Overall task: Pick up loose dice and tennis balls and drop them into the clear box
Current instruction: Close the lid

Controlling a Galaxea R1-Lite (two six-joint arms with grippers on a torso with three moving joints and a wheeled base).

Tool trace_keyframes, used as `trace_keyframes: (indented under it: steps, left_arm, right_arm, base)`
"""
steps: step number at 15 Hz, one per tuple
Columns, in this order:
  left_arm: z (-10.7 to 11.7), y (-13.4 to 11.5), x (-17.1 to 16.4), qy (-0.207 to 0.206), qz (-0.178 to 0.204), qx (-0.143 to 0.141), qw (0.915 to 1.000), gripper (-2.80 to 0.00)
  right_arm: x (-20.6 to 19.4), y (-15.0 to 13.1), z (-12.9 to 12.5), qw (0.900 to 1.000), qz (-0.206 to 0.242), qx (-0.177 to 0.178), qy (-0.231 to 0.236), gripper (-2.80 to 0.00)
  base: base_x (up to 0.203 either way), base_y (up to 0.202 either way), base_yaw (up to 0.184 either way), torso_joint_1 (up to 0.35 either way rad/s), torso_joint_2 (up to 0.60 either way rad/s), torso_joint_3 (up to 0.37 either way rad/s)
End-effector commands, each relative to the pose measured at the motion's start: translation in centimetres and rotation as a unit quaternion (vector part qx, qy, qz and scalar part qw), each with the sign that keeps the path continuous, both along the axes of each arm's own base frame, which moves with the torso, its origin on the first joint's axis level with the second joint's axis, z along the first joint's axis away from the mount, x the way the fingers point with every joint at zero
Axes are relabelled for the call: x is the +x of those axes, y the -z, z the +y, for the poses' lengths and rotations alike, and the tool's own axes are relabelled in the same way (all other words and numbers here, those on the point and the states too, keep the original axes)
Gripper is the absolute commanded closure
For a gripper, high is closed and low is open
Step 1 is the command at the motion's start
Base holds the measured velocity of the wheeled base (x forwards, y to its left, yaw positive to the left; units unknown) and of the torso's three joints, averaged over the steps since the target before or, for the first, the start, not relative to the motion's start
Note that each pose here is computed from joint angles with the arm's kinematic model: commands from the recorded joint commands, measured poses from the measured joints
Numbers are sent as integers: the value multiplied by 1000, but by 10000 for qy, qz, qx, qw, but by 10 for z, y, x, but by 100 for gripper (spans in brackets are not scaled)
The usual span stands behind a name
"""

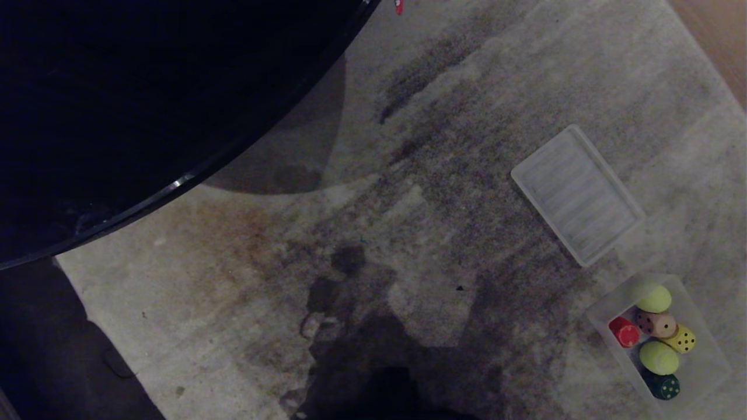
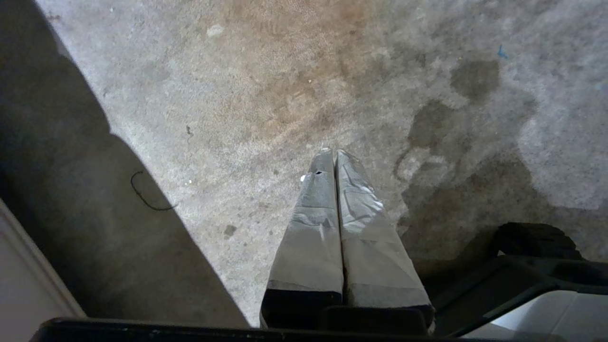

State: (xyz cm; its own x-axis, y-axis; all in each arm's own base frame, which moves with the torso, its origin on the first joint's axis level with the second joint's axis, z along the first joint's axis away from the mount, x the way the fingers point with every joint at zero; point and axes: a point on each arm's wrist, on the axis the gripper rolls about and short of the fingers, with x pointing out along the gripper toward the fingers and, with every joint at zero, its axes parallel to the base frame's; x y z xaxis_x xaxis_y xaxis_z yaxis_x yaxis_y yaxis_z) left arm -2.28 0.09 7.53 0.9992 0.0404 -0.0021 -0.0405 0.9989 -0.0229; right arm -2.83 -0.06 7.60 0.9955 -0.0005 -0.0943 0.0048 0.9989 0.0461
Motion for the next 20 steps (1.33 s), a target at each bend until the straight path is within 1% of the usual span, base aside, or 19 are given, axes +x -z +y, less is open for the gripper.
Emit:
trace_keyframes:
  steps: [1,12,20]
  left_arm:
    - [0,0,0,-5,13,7,10000,0]
    - [0,0,0,-5,12,-8,10000,0]
    - [0,1,0,-5,20,0,10000,0]
  right_arm:
    - [0,0,0,10000,18,0,-2,0]
    - [0,0,0,10000,11,-18,-19,0]
    - [0,0,0,10000,12,-29,-20,0]
  base:
    - [0,0,0,0,0,0]
    - [0,0,0,0,0,-2]
    - [0,0,0,2,3,-130]
